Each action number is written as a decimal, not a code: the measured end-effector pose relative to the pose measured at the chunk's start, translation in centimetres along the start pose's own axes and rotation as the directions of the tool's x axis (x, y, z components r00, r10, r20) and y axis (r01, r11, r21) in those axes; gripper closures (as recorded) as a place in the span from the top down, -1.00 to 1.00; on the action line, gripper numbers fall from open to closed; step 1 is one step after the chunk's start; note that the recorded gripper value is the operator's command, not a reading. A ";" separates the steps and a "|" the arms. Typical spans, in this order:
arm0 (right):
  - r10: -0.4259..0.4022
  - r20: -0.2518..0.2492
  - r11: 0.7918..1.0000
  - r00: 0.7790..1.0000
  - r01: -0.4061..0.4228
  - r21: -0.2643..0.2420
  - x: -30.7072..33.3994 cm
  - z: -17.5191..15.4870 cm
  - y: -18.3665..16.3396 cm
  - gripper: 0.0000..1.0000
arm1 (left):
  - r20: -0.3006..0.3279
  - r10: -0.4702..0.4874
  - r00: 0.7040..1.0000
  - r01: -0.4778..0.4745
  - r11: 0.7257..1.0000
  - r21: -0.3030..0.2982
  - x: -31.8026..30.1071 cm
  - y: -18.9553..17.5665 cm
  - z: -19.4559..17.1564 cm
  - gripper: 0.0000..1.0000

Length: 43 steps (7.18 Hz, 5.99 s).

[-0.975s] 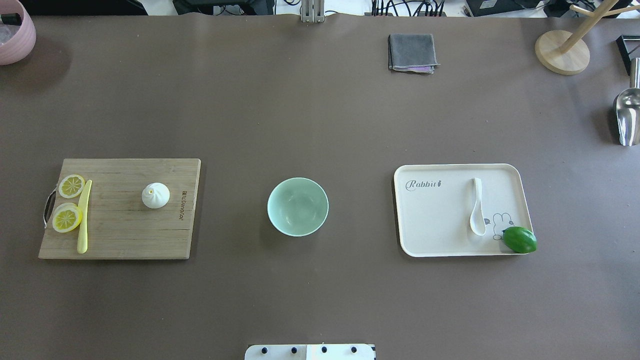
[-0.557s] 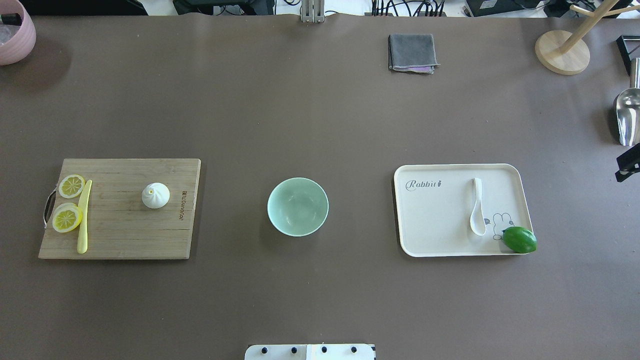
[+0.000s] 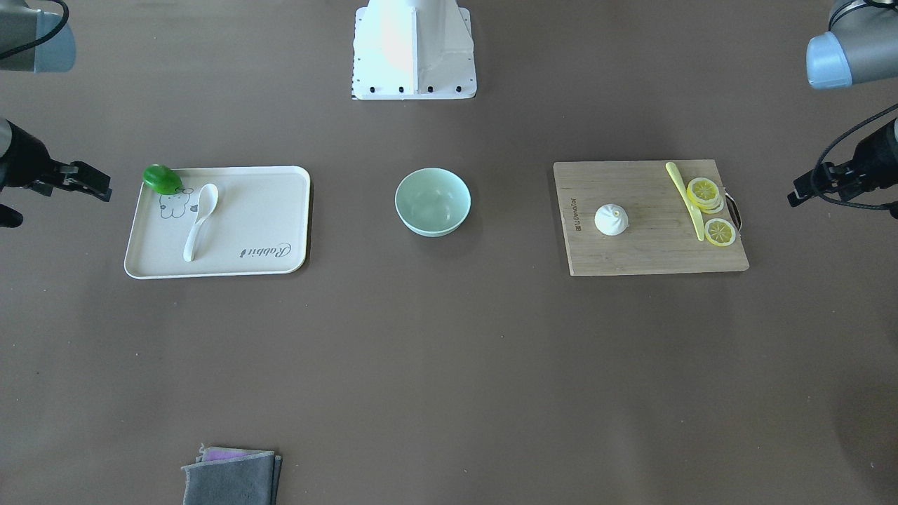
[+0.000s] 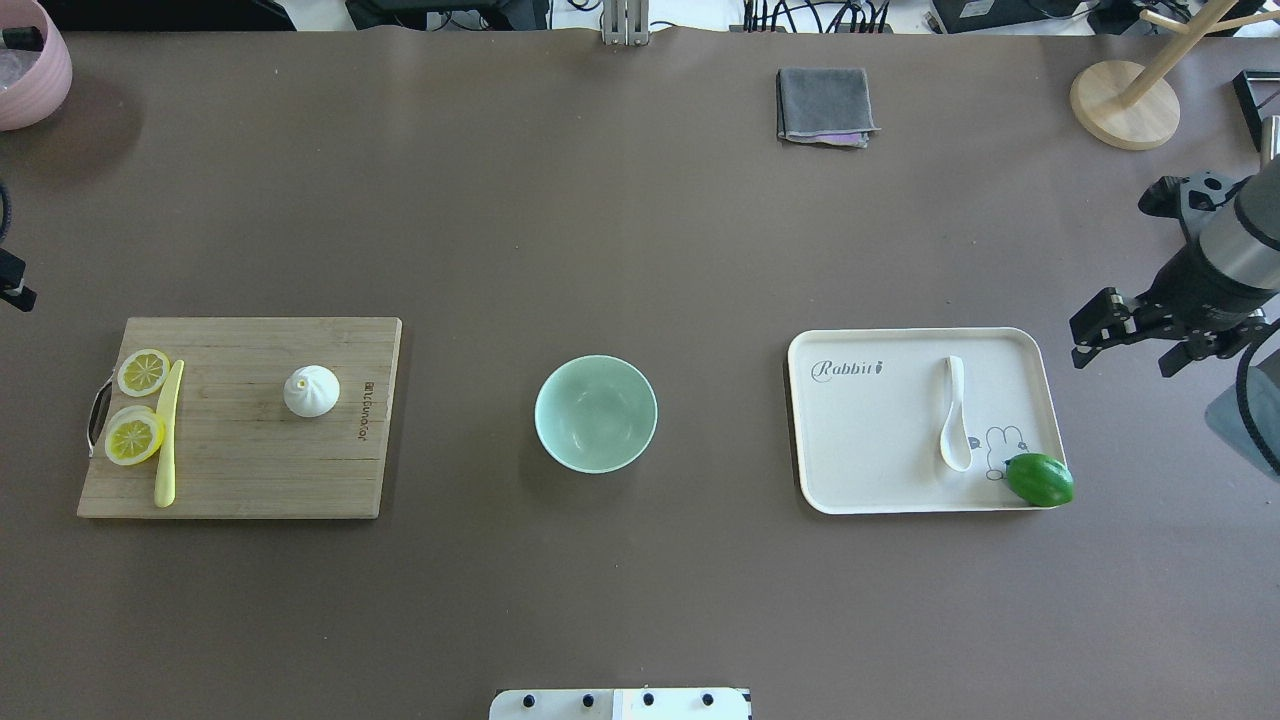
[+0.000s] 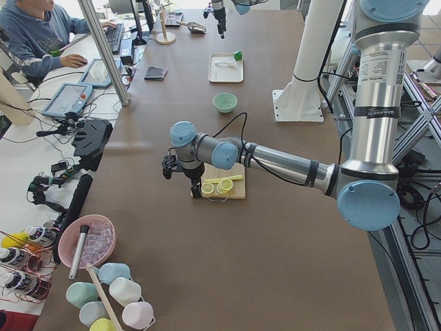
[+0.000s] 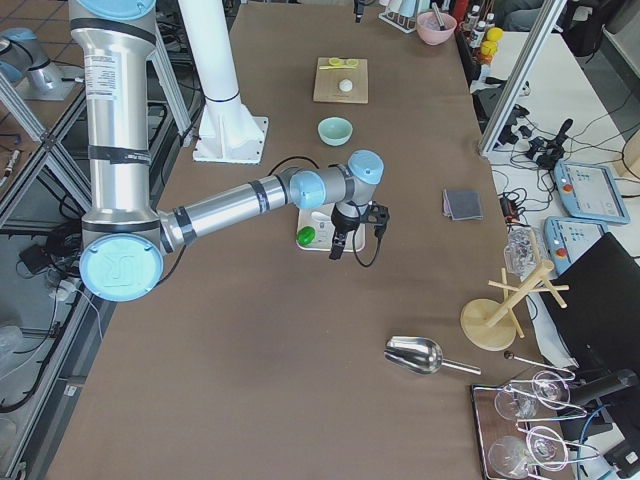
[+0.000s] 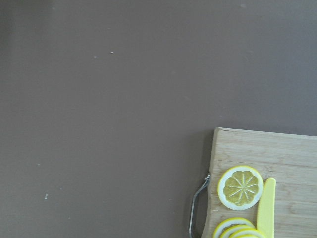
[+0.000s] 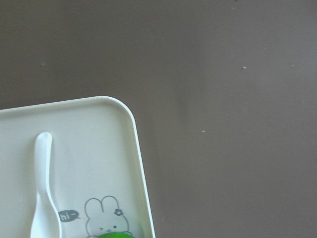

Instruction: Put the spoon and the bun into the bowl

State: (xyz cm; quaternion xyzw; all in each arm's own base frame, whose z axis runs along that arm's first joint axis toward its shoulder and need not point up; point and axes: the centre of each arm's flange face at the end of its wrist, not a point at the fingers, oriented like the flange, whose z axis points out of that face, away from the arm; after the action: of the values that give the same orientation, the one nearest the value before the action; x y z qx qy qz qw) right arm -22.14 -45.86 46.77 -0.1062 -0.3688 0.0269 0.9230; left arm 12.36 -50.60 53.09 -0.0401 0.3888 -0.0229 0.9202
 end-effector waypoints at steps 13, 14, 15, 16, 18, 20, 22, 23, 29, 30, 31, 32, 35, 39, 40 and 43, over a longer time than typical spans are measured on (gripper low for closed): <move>0.040 0.055 0.998 0.998 -0.043 0.042 -8.9 10.5 0.1 -1.00 | 0.044 0.073 0.996 -0.073 0.997 -0.004 6.0 -0.7 2.3 0.96; 0.042 0.056 0.998 0.998 -0.044 0.042 -8.9 10.5 0.1 -1.00 | 0.043 0.073 0.996 -0.073 0.997 -0.003 6.0 -0.7 2.2 0.96; 0.043 0.059 0.998 0.997 -0.046 0.042 -9.1 10.2 0.2 -1.00 | 0.043 0.073 0.996 -0.073 0.997 -0.003 6.0 -0.6 2.2 0.96; 0.052 0.067 0.998 0.996 -0.055 0.044 -9.5 9.8 0.4 -1.00 | 0.045 0.072 0.996 -0.072 0.997 -0.005 5.8 -0.6 2.3 0.96; 0.140 0.108 0.988 0.984 -0.146 0.051 -11.8 8.0 0.6 -1.00 | 0.044 0.072 0.996 -0.072 0.997 -0.004 5.8 -0.4 2.2 0.96; 0.274 0.170 0.958 0.946 -0.285 0.042 -15.4 5.7 1.2 -1.00 | 0.042 0.073 0.996 -0.073 0.997 0.000 5.9 -0.2 1.9 0.96; 0.412 0.209 0.902 0.887 -0.429 0.046 -20.7 5.6 2.7 -1.00 | 0.036 0.076 0.996 -0.076 0.997 0.007 6.1 -0.1 1.3 0.96; 0.469 0.226 0.870 0.854 -0.490 0.046 -23.8 5.3 3.6 -1.00 | 0.035 0.076 0.997 -0.076 0.997 0.007 6.1 0.0 1.2 0.96; 0.628 0.326 0.736 0.706 -0.676 0.045 -41.0 1.7 9.3 -1.00 | 0.048 0.058 0.997 -0.057 0.998 -0.019 5.1 -0.3 2.6 0.96; 0.635 0.336 0.722 0.695 -0.689 0.060 -42.3 2.0 9.2 -1.00 | 0.046 0.058 0.997 -0.057 0.998 -0.019 5.2 -0.3 2.5 0.96; 0.644 0.344 0.707 0.683 -0.703 0.072 -43.2 2.4 9.1 0.30 | 0.044 0.058 0.997 -0.057 0.998 -0.019 5.2 -0.2 2.5 0.96; 0.656 0.350 0.690 0.668 -0.720 0.080 -43.7 2.9 9.4 0.99 | 0.043 0.058 0.997 -0.057 0.998 -0.020 5.2 -0.2 2.5 0.96; 0.649 0.330 0.704 0.685 -0.706 0.079 -42.8 2.5 10.6 1.00 | 0.025 -0.065 0.998 0.065 0.997 -0.029 8.3 0.6 4.5 0.96; 0.583 0.293 0.784 0.758 -0.620 0.045 -36.1 -1.8 7.7 1.00 | -0.063 -0.208 0.976 0.204 0.977 -0.064 21.2 4.5 8.4 0.93; 0.563 0.280 0.800 0.778 -0.598 0.052 -35.0 -2.3 7.0 1.00 | -0.071 -0.213 0.974 0.209 0.976 -0.066 24.6 6.0 9.0 0.88; 0.505 0.249 0.839 0.827 -0.537 0.082 -31.1 -1.8 6.7 1.00 | -0.074 -0.152 0.986 0.148 0.987 -0.059 27.6 8.3 9.7 0.80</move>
State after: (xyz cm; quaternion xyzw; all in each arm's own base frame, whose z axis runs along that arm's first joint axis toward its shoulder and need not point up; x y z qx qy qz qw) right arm -43.27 -43.65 23.04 -0.1302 -0.4213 0.3171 0.8397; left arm 38.67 -43.86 39.40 -0.0927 0.4208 -0.0833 0.8985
